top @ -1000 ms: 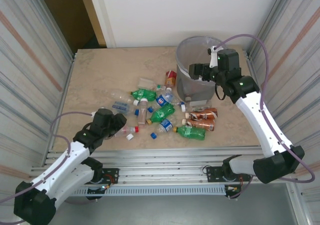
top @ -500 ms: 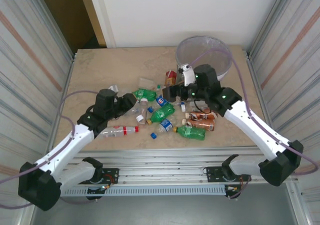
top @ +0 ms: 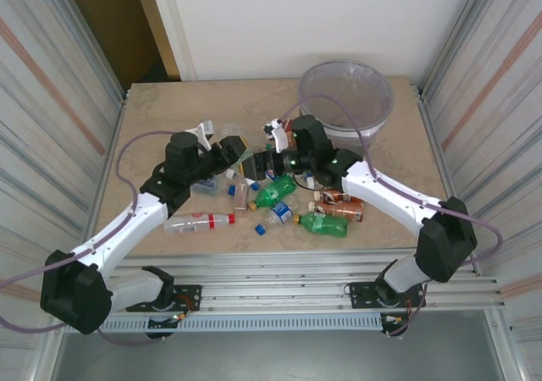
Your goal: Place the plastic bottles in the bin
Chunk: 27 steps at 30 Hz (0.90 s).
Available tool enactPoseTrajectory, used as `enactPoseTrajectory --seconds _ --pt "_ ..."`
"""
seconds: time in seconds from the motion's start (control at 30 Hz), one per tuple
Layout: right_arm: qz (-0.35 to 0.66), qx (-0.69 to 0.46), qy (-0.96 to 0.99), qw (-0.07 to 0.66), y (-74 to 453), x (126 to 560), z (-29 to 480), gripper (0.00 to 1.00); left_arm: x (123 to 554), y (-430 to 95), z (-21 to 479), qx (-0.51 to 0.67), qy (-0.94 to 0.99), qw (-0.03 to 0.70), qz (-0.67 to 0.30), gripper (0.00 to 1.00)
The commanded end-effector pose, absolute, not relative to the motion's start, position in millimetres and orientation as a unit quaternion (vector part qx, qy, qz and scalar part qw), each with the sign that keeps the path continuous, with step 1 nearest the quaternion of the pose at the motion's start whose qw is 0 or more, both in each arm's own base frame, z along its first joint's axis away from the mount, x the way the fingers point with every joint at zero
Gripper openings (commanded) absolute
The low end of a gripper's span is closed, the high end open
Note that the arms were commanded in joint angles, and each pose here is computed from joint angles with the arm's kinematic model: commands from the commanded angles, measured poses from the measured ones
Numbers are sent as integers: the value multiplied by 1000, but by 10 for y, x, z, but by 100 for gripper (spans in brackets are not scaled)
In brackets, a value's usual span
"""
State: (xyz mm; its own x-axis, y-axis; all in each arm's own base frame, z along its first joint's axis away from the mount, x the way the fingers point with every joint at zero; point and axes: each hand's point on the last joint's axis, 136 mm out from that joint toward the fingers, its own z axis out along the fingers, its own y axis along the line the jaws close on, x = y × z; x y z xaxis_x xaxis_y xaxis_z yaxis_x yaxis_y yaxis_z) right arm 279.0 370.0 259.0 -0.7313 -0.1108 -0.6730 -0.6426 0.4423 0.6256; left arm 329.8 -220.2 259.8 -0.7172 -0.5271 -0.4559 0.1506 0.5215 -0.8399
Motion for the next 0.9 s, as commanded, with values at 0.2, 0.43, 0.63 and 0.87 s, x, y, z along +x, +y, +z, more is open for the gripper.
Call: enactPoseTrajectory --seconds 0.2,0.43,0.63,0.87 --pt "518 -239 771 283 3924 2881 2788 80 3255 -2292 2976 -91 762 369 -524 52" --pt "519 -234 772 282 3941 2914 2782 67 3237 -2359 2981 -84 755 357 -544 54" --pt "501 -223 781 298 3859 2956 2818 39 3227 -2353 3059 -72 752 369 -542 70" --pt "455 -198 803 331 3525 3077 3017 31 3074 -2248 3493 -7 733 438 -520 99"
